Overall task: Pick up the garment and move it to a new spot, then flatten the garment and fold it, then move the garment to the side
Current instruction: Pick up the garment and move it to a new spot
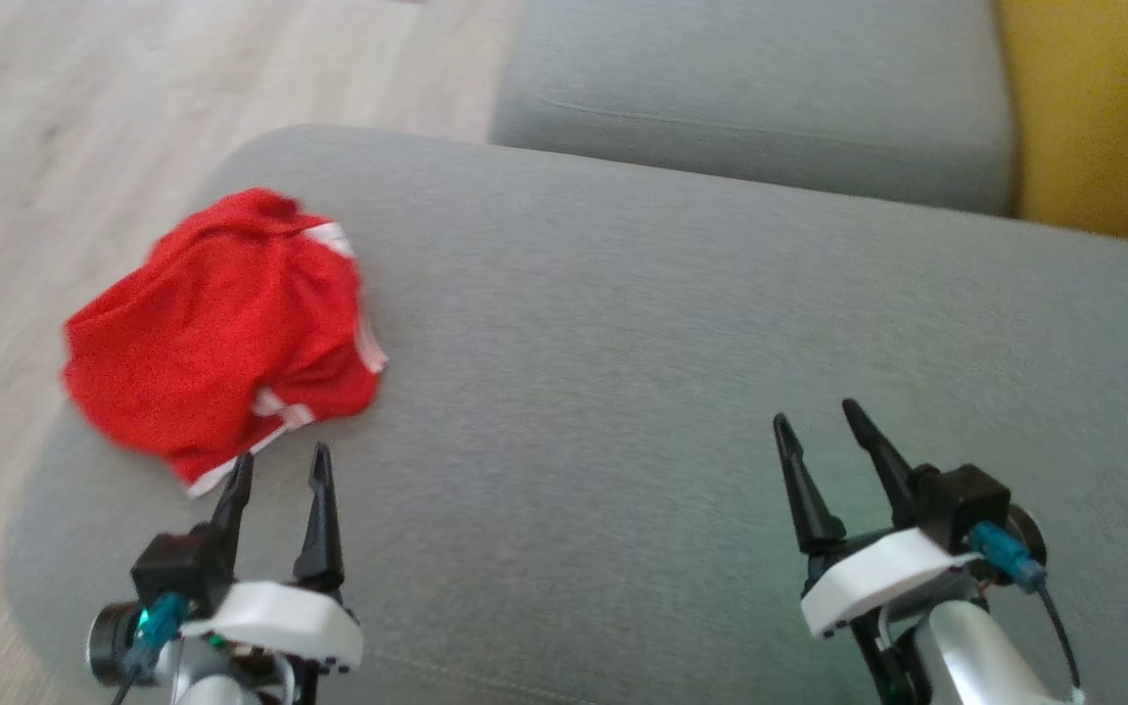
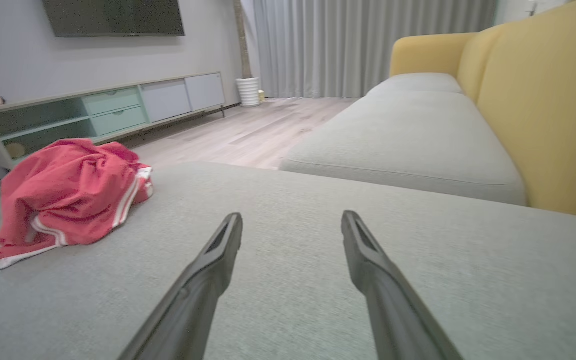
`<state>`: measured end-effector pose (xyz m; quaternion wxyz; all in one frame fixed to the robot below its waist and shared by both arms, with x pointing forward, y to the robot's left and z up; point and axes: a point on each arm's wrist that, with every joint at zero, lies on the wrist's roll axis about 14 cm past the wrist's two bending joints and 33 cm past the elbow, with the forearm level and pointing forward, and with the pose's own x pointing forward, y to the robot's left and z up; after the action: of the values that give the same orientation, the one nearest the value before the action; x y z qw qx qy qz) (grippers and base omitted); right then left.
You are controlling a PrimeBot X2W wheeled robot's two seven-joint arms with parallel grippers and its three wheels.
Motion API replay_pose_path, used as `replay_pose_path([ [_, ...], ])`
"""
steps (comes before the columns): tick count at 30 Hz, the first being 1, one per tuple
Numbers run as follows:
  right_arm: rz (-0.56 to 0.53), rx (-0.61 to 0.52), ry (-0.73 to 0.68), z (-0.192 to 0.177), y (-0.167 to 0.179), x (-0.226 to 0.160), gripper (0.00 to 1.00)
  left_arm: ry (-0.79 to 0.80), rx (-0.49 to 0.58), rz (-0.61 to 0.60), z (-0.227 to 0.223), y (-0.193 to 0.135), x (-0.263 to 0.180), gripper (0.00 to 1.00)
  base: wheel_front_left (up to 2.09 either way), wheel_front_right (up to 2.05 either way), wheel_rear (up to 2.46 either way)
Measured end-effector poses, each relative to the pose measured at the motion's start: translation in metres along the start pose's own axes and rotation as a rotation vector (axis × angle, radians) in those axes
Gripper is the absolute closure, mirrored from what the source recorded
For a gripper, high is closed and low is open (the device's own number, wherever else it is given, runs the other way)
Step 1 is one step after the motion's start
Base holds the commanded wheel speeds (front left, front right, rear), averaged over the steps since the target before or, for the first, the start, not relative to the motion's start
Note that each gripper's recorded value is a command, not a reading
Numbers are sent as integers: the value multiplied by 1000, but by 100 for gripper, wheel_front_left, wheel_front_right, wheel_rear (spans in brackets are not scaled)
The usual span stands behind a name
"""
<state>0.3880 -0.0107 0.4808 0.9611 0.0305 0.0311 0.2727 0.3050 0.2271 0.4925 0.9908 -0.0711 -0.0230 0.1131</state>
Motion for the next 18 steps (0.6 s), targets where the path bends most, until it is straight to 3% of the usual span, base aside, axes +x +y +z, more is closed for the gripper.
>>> replay_pose_path([
  [11,271,-6,29,-7,88,22,0,-32,18,264,8,80,-53,0,0,0,0],
  [18,344,41,66,-18,110,32,0,-31,34,357,11,101,-63,0,0,0,0],
])
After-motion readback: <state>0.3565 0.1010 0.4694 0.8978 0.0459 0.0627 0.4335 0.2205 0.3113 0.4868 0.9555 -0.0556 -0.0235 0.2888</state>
